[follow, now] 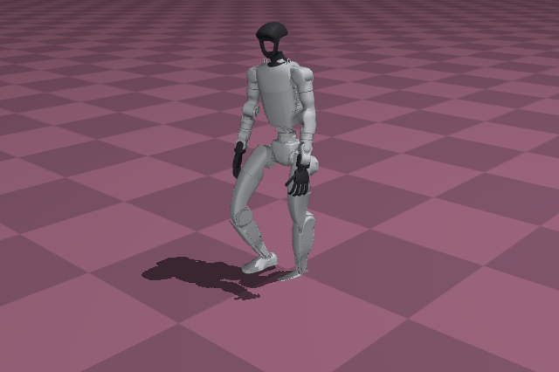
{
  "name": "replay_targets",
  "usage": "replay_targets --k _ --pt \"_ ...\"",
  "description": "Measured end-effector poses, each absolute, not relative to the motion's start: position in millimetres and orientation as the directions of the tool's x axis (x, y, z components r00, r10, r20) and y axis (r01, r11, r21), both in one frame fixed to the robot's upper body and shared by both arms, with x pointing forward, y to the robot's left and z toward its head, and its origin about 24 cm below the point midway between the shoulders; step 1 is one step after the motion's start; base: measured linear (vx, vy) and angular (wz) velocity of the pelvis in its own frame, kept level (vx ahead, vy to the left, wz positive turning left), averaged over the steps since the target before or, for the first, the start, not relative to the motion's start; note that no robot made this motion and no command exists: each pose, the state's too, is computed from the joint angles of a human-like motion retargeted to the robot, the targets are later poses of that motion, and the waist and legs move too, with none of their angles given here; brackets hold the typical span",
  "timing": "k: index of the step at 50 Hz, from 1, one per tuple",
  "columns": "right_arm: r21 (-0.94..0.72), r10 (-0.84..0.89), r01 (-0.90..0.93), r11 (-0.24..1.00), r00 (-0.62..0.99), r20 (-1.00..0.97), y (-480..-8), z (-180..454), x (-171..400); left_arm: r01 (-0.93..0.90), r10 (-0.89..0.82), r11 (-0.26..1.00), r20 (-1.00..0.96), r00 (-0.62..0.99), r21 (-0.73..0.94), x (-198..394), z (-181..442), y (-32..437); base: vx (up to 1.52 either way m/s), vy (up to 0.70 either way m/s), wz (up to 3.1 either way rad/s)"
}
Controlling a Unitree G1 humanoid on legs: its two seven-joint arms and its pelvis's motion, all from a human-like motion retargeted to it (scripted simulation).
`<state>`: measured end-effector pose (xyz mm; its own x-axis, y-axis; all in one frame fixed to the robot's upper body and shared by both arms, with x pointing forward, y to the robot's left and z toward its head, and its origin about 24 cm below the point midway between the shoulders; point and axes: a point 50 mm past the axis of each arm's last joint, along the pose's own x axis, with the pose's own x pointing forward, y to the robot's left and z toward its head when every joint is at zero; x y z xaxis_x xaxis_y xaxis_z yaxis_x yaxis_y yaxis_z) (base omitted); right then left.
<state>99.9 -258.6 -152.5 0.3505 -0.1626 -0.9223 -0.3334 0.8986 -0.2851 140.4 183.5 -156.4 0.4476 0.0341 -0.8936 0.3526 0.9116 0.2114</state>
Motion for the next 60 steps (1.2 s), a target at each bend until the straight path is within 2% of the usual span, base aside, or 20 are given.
replay_targets --k 22,32,45,60 --pt "-0.236 -0.153 -0.192 0.953 0.369 -0.917 -243 -157 99 0.298 0.064 0.932 -0.901 0.428 0.208 122 -161 194 0.27 -0.01 0.51" --pt "-0.231 -0.124 -0.264 0.937 0.366 -0.922 -233 -161 93 0.196 0.113 0.960 -0.914 0.389 0.202 104 -164 206 0.35 -0.14 0.71" --pt "-0.227 -0.072 -0.401 0.887 0.366 -0.928 -224 -159 107 0.088 0.132 0.977 -0.880 0.457 0.193 123 -158 206 0.33 -0.14 0.61" --pt "-0.208 -0.033 -0.396 0.894 0.405 -0.914 -212 -157 125 0.059 0.099 0.991 -0.943 0.317 0.124 81 -170 203 0.38 0.10 0.46"
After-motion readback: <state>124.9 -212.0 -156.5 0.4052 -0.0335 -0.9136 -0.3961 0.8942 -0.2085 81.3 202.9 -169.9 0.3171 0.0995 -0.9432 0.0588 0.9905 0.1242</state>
